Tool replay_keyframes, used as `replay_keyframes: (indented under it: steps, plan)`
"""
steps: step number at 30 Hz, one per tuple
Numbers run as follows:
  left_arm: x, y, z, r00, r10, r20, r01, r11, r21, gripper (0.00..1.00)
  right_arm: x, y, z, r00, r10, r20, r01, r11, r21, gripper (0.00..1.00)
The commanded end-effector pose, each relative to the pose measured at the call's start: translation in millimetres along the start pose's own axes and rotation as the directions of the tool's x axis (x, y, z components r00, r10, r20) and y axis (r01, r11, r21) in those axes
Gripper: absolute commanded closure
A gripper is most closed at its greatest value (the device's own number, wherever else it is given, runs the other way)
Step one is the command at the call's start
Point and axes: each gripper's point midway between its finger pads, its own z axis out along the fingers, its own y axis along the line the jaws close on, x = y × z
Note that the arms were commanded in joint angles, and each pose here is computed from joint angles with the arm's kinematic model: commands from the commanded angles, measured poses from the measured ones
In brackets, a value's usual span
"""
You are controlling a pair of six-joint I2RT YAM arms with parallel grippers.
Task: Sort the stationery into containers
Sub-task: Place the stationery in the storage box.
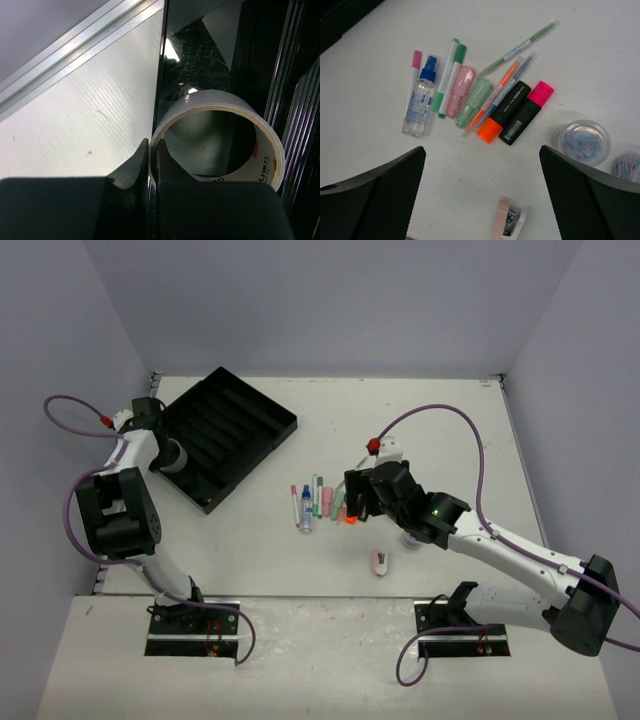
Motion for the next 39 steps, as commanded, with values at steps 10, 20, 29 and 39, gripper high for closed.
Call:
replay_keyframes:
  steps: [10,20,29,39]
  plan:
    - [3.9,8.7,-0.7,0.998,0.068,0.005,-0.067,0.997,-0.048,1.00,-12.2,7.0,-3.0,0.999,0.017,0.030,-0.016,1.000,-0.027,0.01]
    - [2.6,6.7,-3.0,0.997,0.082,0.001,-0.082,0.996,-0.038,1.00,-13.4,7.0,-5.6,0.999,0.018,0.035,-0.017,0.999,-0.033,0.01]
    - [-9.3,-7.7,-15.5,0.993,0.119,0.021,-0.119,0.993,-0.010,1.00,-13.4,7.0,-6.5,0.999,0.018,0.035,-0.017,0.999,-0.036,0.01]
    - [4.1,-10.6,-4.4,0.985,0.168,-0.027,-0.168,0.986,-0.012,1.00,-13.1,6.6,-8.0,0.999,0.017,0.035,-0.015,0.999,-0.039,0.01]
